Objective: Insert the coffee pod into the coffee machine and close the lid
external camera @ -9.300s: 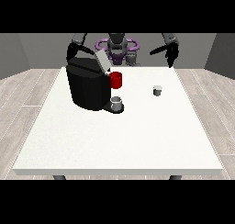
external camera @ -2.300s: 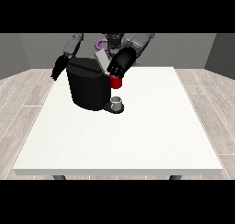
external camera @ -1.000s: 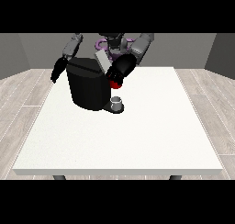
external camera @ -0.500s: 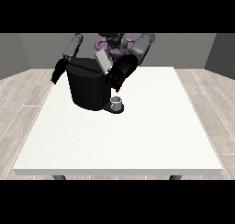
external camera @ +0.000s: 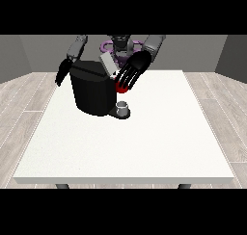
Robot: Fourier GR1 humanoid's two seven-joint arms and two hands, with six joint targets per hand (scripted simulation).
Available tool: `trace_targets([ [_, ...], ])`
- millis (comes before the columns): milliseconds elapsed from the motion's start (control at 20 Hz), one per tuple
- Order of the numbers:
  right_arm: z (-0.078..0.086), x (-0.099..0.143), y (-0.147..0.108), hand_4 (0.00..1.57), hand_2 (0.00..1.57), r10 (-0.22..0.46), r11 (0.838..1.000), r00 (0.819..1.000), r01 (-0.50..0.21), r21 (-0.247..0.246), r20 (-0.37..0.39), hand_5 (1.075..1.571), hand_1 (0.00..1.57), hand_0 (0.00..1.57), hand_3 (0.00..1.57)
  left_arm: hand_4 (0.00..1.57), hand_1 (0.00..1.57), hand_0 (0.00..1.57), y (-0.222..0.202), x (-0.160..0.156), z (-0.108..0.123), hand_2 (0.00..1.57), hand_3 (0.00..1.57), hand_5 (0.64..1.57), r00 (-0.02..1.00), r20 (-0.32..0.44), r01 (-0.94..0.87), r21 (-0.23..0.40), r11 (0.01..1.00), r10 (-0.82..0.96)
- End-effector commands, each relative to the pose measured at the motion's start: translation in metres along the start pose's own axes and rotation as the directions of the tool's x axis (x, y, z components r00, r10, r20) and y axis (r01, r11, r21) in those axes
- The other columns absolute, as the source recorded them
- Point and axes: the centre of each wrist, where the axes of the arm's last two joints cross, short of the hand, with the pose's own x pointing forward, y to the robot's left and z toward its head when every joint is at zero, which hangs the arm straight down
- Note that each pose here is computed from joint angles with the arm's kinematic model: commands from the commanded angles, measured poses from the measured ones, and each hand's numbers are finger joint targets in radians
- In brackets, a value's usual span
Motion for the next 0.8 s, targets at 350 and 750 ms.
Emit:
trace_targets([
  [350, 0.068, -0.088, -0.005, 0.0, 0.0, -0.024, 0.999, 0.975, 0.017, -0.033, -0.22, 1.571, 0.0, 0.0, 0.0, 0.0, 0.0, 0.0, -0.109, -0.008, 0.021, 0.28, 0.0, 1.571, 0.969, -0.058, -0.246, -0.175, 0.953, 0.24],
  [750, 0.087, -0.104, -0.016, 0.0, 0.0, -0.056, 0.995, 0.947, 0.027, -0.095, -0.316, 1.571, 0.0, 0.0, 0.0, 0.0, 0.0, 0.0, -0.248, 0.002, 0.076, 0.0, 0.0, 1.571, 0.446, -0.137, -0.893, -0.002, 0.45, 0.884],
])
